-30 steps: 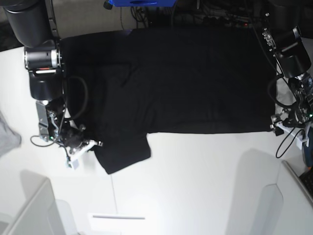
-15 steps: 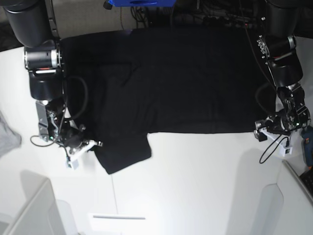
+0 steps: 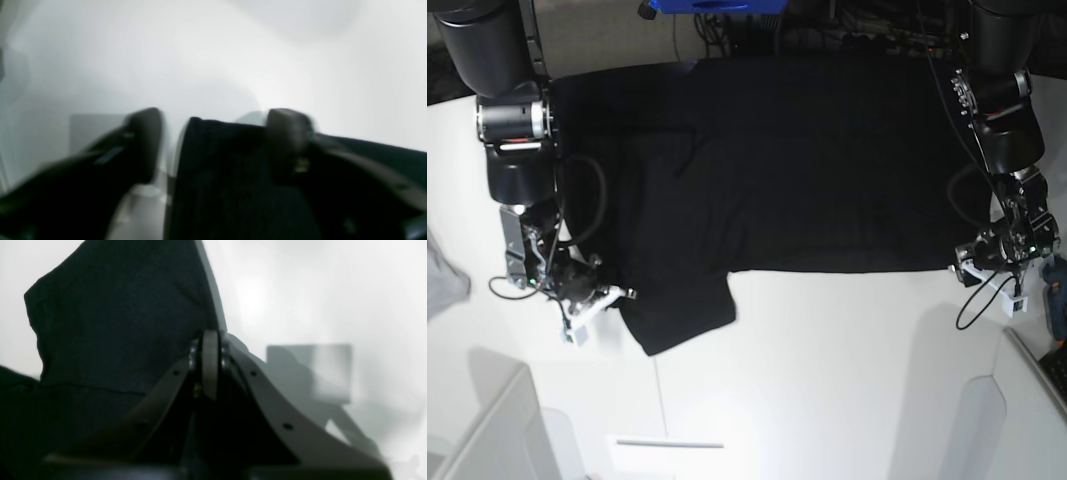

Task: Fold the T-shirt properly
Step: 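Move the left gripper down to the hem corner beside it, then grasp the hem corners with both grippers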

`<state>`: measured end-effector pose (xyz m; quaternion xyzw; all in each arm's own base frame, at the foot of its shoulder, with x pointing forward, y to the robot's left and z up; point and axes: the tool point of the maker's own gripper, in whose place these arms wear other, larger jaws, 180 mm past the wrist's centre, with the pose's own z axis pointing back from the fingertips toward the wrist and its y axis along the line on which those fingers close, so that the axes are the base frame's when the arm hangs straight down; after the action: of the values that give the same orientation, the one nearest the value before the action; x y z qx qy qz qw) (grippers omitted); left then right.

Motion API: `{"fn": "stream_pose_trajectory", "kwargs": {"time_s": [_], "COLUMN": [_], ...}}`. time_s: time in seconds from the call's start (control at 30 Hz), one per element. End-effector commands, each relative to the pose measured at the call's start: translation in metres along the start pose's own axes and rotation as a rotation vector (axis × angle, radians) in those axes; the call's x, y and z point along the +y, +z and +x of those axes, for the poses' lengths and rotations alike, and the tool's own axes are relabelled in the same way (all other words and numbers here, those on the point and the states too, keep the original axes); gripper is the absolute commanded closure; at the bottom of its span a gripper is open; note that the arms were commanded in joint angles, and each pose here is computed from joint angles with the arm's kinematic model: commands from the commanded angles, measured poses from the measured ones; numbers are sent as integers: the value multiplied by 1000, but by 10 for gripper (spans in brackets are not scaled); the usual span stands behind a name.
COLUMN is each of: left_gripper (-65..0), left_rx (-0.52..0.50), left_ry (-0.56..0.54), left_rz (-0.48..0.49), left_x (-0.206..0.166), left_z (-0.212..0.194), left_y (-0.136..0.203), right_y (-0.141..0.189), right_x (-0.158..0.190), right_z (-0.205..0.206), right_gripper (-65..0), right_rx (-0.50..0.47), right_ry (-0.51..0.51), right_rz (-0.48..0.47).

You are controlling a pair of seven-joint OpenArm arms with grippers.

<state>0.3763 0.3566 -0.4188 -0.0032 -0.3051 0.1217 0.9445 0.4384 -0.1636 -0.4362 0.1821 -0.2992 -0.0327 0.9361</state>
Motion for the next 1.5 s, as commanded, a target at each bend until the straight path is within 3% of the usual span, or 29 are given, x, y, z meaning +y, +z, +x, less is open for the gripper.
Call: {"fn": "stream_pose_trajectory", "kwargs": {"time_s": [0.0,0.2,0.4,0.63,0.8,1.0,1.27,1.47], "left_gripper": [-313,0,0,0,0,0,0,0], "left_rx": [41,70,23,-96,-109,-170,-181,-213], "left_ry": [7,22,31,96,120,77,22,103], "left_rz": [-9,-15,-32,-145,-154,-176,-171,-198], "left_x": [-1,-1,-4,-26,-16,-19,-19,-4], "left_z": [-7,-18,-1,34,28,32,22,24], "left_y": [-1,-6,-1,15,22,42,57,84], "right_y": [6,6,8,25,32,54,65,70], "right_x": [1,1,5,29,35,16,24,28], "right_z": [22,22,26,42,39,45,33,17], "right_gripper": [0,0,0,0,0,0,0,0], "right_rx": [-43,-44,-61,-151,-169,-215,-214,-213], "right_ry": [14,14,29,117,143,71,111,130], "right_rz": [1,1,9,48,59,37,44,49]}}
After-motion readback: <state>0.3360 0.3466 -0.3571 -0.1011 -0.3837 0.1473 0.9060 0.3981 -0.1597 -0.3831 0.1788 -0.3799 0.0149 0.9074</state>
